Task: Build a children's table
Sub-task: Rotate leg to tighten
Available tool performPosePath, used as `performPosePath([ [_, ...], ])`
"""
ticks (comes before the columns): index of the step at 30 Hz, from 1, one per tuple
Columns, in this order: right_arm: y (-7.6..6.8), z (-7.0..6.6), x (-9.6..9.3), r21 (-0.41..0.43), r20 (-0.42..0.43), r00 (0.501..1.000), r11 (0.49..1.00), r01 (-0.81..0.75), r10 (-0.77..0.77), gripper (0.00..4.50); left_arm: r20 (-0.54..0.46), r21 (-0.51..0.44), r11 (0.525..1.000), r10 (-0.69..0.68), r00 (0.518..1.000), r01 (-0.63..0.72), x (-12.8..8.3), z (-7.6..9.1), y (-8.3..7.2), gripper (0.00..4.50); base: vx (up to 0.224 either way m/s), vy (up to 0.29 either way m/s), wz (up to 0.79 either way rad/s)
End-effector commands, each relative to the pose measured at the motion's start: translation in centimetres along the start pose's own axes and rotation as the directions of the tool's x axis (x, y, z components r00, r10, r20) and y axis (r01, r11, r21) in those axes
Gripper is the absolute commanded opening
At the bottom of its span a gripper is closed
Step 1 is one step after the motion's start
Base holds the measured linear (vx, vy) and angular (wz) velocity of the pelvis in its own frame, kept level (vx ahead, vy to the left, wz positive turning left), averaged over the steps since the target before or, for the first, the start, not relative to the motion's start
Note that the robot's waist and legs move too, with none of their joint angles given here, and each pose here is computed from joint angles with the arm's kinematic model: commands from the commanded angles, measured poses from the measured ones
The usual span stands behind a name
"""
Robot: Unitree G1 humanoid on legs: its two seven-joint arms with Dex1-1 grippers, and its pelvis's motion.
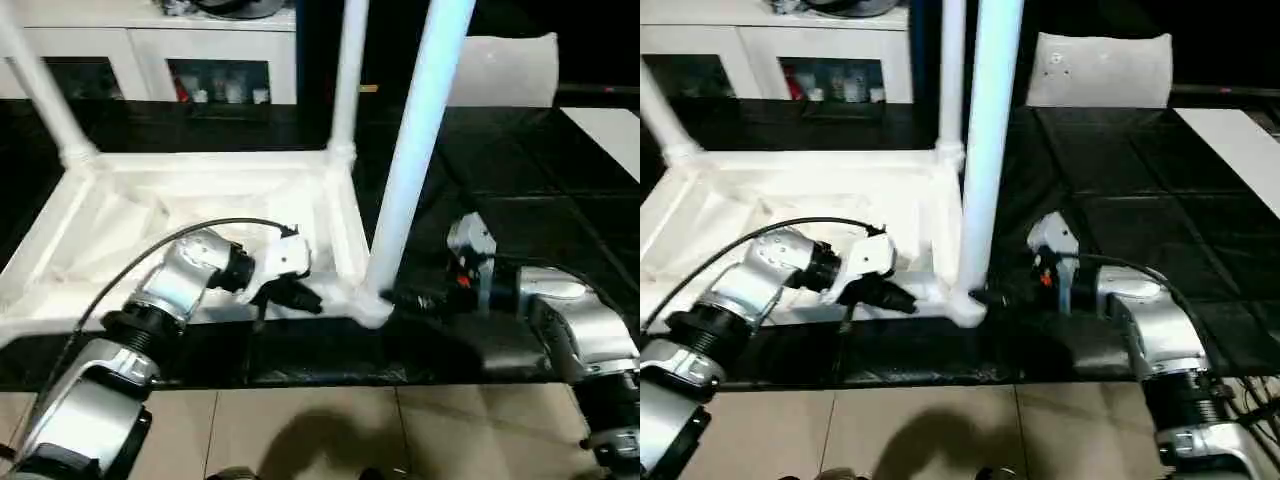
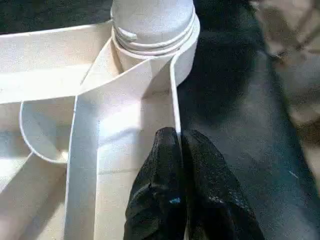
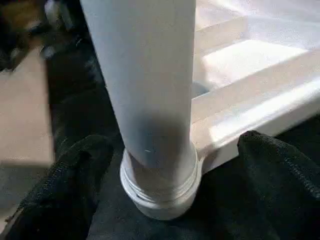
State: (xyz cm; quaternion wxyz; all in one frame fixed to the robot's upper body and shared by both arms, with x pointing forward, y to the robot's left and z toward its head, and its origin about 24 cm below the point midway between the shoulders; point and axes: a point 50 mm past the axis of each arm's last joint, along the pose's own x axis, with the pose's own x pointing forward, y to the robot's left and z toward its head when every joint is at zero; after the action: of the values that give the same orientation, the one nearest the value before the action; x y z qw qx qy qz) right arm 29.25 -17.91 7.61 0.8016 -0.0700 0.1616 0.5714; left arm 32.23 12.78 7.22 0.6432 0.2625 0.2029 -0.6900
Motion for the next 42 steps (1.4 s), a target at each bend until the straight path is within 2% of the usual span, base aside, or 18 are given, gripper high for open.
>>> performPosePath([
  [1,-0.1,0.4,0.0,-0.05,-0.019,0.999,0.998,-0.04,0.039,4.47,-0.002,0.083,0.994,-0.076,0.997,0.076,0.3,1.4,0.0,0.0,0.0,0.0,0.0],
  [4,0.1,0.5,0.2,-0.047,-0.008,0.995,0.994,-0.098,0.098,4.47,-0.014,0.105,0.989,-0.105,0.994,0.105,0.3,1.4,-0.1,0.0,0.0,0.0,0.0],
  [6,0.2,0.6,0.3,-0.038,0.003,0.992,0.992,-0.123,0.123,4.17,-0.02,0.114,0.986,-0.124,0.992,0.126,0.3,1.5,-0.2,0.0,0.0,0.0,0.0],
  [8,0.4,0.6,0.4,-0.027,0.012,0.988,0.988,-0.154,0.155,4.06,-0.025,0.124,0.982,-0.14,0.99,0.142,0.3,1.5,-0.2,0.0,0.0,0.0,0.0],
  [10,0.5,0.7,0.5,-0.019,0.015,0.983,0.983,-0.182,0.183,3.72,-0.029,0.132,0.98,-0.148,0.989,0.151,0.3,1.6,-0.2,0.0,0.0,0.0,0.0],
  [16,0.9,0.6,0.8,0.012,0.015,0.968,0.968,-0.251,0.25,3.28,-0.034,0.145,0.977,-0.151,0.988,0.154,0.3,1.6,-0.2,0.0,0.0,0.0,0.0],
  [28,1.3,0.2,1.3,0.05,0.018,0.958,0.957,-0.286,0.286,2.34,-0.039,0.148,0.977,-0.149,0.988,0.154,0.4,1.4,-0.3,0.0,0.0,0.0,0.0],
  [29,1.3,0.2,1.3,0.05,0.018,0.958,0.957,-0.286,0.286,2.15,-0.039,0.148,0.977,-0.149,0.988,0.154,0.4,1.4,-0.3,0.0,0.0,0.0,0.0],
  [33,1.4,0.2,1.4,0.063,0.027,0.955,0.953,-0.297,0.296,1.98,-0.033,0.141,0.98,-0.136,0.99,0.14,0.4,1.3,-0.3,0.0,0.0,0.0,0.0],
  [40,2.4,0.2,2.1,0.126,0.113,0.956,0.951,-0.283,0.269,1.95,0.028,0.058,0.998,-0.039,0.999,0.038,0.9,1.4,0.3,0.0,0.0,0.0,0.0],
  [41,2.5,0.2,2.4,0.137,0.119,0.964,0.958,-0.253,0.238,1.95,0.048,0.033,0.999,-0.004,0.999,0.002,1.1,1.6,0.5,0.0,0.0,0.0,0.0],
  [42,2.2,0.0,3.4,0.142,0.105,0.988,0.982,-0.123,0.109,1.94,0.092,-0.03,0.998,0.055,0.994,-0.052,1.6,2.1,0.9,0.0,0.0,0.0,0.0],
])
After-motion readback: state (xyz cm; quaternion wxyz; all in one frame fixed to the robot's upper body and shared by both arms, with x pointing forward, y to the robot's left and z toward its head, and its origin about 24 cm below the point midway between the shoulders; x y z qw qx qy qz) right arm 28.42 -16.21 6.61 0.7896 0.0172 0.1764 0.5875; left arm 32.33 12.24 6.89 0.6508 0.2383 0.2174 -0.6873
